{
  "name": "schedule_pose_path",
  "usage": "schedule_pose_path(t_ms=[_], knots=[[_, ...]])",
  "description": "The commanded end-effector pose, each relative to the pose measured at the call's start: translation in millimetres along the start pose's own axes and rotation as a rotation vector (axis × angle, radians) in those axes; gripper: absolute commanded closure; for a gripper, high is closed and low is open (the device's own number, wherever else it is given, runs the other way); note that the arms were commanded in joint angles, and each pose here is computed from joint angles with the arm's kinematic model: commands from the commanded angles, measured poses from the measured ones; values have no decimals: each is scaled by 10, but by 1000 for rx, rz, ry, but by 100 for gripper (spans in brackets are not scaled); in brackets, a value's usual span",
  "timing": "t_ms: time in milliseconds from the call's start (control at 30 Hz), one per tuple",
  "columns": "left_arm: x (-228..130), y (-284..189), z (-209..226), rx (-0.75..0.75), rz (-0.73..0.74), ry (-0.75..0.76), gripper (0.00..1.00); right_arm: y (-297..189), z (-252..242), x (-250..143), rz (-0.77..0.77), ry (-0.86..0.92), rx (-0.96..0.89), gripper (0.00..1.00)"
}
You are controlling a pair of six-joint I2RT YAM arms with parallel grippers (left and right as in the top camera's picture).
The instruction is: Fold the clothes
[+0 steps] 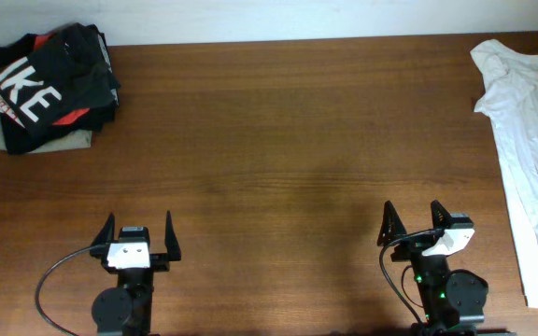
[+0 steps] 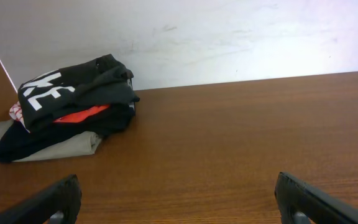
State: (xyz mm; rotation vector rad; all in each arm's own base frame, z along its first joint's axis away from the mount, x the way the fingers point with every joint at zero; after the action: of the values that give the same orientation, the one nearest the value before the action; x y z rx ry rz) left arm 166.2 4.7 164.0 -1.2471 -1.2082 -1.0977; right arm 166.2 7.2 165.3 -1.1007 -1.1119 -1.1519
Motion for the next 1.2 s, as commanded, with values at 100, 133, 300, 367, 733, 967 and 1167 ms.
schedule_pose_path(t_ms=[100,133,300,367,733,967,1167], knots=[[-15,-1,-22,-20,3,20,1,0,0,-20,4,-7,-3,1],[-15,-1,-23,-21,3,20,1,0,0,-20,4,-7,-3,1],[-15,-1,-23,-21,3,20,1,0,0,-20,4,-7,-3,1],[-15,-1,-23,-21,3,20,1,0,0,-20,4,-7,-3,1],[-15,-1,-22,-20,3,20,1,0,0,-20,4,-7,-3,1],[-15,-1,-23,-21,3,20,1,0,0,-20,4,-7,-3,1],[-15,-1,-23,-21,3,20,1,-5,96,18,-13,2,98,1]])
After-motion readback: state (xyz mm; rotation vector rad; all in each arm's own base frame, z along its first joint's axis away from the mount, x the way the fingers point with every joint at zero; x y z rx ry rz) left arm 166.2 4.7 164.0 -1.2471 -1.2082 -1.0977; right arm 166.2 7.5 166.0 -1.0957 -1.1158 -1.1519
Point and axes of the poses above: each gripper's point midway between its finger pads, its own y axis out along the fingers, its own z axis along the line the jaws close on, x = y × z, the point moved 8 cm from there along -y, back along the fingers, and after that the axes turned 8 degrees about -y, right-handed, at the moved point
